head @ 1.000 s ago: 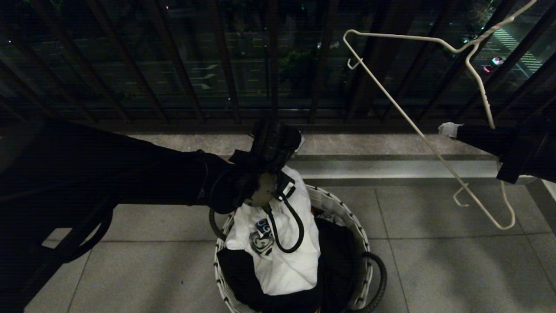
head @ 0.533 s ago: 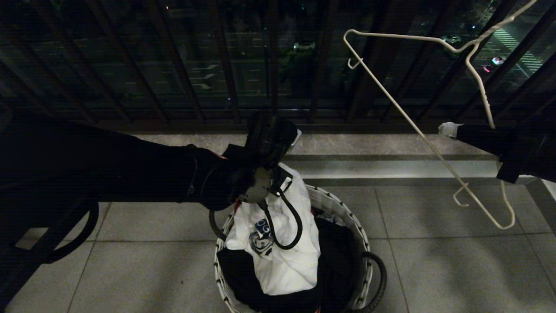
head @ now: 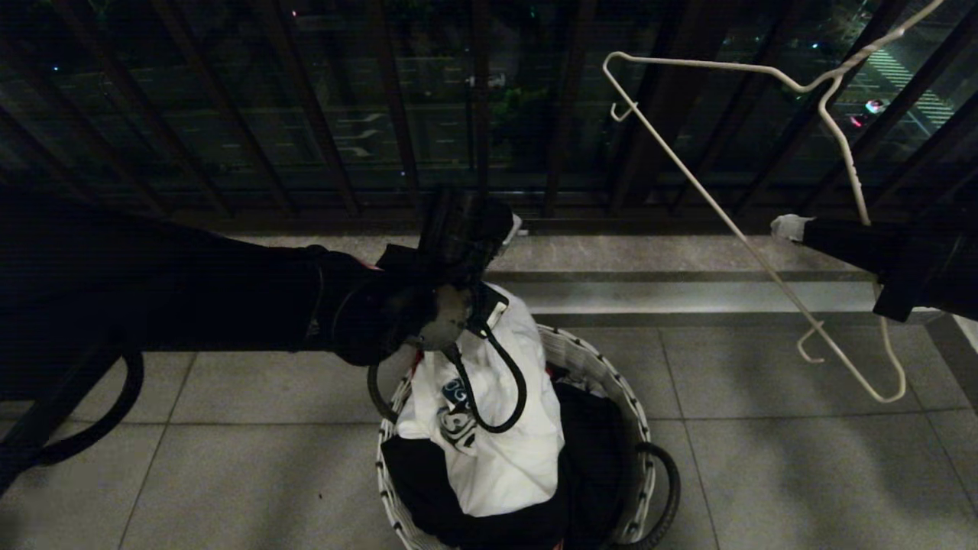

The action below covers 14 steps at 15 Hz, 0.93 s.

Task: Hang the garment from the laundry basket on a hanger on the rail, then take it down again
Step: Pick up clothes from the basket

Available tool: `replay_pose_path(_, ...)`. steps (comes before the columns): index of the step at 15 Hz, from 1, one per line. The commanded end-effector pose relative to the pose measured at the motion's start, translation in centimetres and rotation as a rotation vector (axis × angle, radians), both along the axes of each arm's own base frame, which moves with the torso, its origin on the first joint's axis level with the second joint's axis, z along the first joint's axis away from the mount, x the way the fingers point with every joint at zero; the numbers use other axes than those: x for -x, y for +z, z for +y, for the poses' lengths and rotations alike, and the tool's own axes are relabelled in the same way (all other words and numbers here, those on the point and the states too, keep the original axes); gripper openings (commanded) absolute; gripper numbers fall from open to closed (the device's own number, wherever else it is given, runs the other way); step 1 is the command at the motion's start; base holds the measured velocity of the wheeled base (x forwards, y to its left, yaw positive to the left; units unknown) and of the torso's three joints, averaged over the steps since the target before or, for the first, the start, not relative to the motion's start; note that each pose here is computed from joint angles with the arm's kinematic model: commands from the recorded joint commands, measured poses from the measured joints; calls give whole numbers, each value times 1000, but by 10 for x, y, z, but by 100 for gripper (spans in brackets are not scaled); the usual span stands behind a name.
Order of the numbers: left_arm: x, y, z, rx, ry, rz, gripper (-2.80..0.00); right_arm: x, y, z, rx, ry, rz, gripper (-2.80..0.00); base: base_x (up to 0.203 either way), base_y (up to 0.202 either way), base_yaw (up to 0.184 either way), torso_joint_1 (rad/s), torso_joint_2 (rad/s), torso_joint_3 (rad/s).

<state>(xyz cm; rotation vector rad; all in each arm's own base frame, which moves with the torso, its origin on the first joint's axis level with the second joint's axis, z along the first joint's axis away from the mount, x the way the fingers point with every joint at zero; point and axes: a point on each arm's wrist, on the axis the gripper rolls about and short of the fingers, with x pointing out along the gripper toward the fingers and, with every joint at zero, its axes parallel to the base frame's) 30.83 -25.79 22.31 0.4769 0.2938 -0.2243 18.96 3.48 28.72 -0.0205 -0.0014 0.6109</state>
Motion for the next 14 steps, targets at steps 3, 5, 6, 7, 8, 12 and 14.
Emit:
replay_pose_path(3, 34, 46, 13, 120, -13, -77, -280, 2, 2, 0, -2, 3, -9, -280, 0, 0, 0, 0, 0, 0)
replay_pose_path(5, 61, 72, 22, 179, -33, -125, -280, 3, 3, 0, -3, 3, -14, -280, 0, 0, 0, 0, 0, 0)
replay_pose_path(6, 74, 80, 26, 193, -36, -141, -280, 3, 3, 0, -2, 3, -14, -280, 0, 0, 0, 0, 0, 0)
replay_pose_path(7, 85, 87, 31, 205, -35, -156, -280, 3, 3, 0, -4, 3, -13, -280, 0, 0, 0, 0, 0, 0)
replay_pose_path(8, 95, 92, 37, 214, -31, -169, -280, 3, 3, 0, -4, 3, -13, -280, 0, 0, 0, 0, 0, 0)
replay_pose_path(12, 118, 116, 59, 261, -13, -229, -280, 6, 5, -1, -5, 3, -25, -280, 0, 0, 0, 0, 0, 0)
replay_pose_path(14, 131, 125, 65, 286, -35, -247, -280, 6, 7, -1, -7, 3, -30, -280, 0, 0, 0, 0, 0, 0)
